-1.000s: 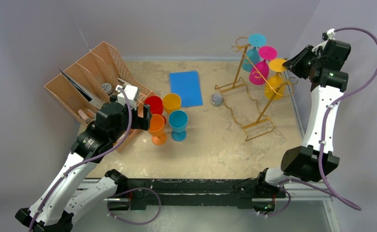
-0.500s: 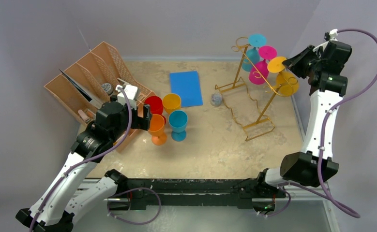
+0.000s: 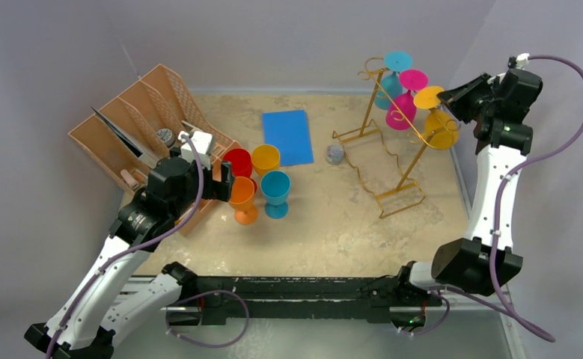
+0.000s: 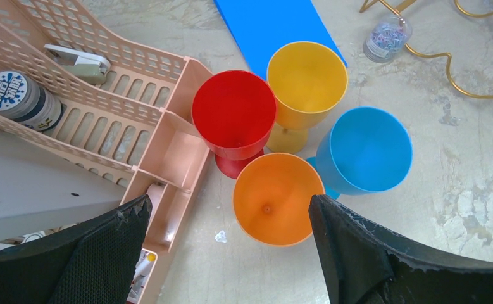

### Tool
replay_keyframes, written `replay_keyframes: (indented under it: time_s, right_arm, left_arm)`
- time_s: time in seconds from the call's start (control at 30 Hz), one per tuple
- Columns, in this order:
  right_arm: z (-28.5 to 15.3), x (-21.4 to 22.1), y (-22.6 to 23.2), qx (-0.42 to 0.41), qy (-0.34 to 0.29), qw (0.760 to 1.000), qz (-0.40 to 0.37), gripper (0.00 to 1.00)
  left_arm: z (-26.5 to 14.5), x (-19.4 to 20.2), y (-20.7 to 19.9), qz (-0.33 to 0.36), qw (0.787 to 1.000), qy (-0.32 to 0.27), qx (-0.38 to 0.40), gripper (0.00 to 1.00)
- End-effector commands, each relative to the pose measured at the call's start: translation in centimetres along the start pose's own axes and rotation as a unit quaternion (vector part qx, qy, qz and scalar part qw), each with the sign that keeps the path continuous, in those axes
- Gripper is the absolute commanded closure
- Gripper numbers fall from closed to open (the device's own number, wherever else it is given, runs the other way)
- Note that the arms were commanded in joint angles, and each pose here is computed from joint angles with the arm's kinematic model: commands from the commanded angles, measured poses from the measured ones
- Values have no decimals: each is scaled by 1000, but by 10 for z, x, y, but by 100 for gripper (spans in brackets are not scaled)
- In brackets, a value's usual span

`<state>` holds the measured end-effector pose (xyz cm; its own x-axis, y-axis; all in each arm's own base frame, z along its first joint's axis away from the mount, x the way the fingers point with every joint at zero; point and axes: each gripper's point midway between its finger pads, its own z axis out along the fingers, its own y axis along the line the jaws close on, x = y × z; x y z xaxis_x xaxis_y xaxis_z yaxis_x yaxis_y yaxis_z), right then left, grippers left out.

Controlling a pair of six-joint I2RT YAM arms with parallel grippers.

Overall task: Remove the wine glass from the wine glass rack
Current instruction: Pick up the wine glass from the wine rack.

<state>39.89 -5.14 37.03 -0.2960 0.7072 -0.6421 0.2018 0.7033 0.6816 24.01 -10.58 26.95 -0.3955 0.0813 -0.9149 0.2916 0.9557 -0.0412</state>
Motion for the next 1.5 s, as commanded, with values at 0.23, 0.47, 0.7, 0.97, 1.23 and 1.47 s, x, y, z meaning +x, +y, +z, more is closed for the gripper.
replay_keyframes:
  time_s: [0.23, 0.47, 0.7, 0.97, 1.23, 1.47]
  right_arm:
    - [-16, -21, -4, 9, -81, 996, 28, 100]
    - [-13, -26, -9, 9, -101, 994, 33, 100]
    - [-14, -38, -8, 2, -141, 989, 49, 100]
    - [-16, -47, -14, 9, -178, 982, 56, 100]
    - [-15, -43, -14, -1, -175, 983, 60, 100]
    - [-25, -55, -8, 3, -197, 980, 28, 100]
  left_arm:
    - [2, -5, 1, -14, 1000, -14, -3, 7]
    - [2, -6, 2, -16, 1000, -14, -3, 7]
    - [3, -5, 2, -17, 1000, -13, -2, 7]
    - [3, -5, 2, -21, 1000, -15, -2, 7]
    - [3, -5, 2, -22, 1000, -15, -2, 7]
    - [2, -6, 3, -22, 1000, -16, -1, 7]
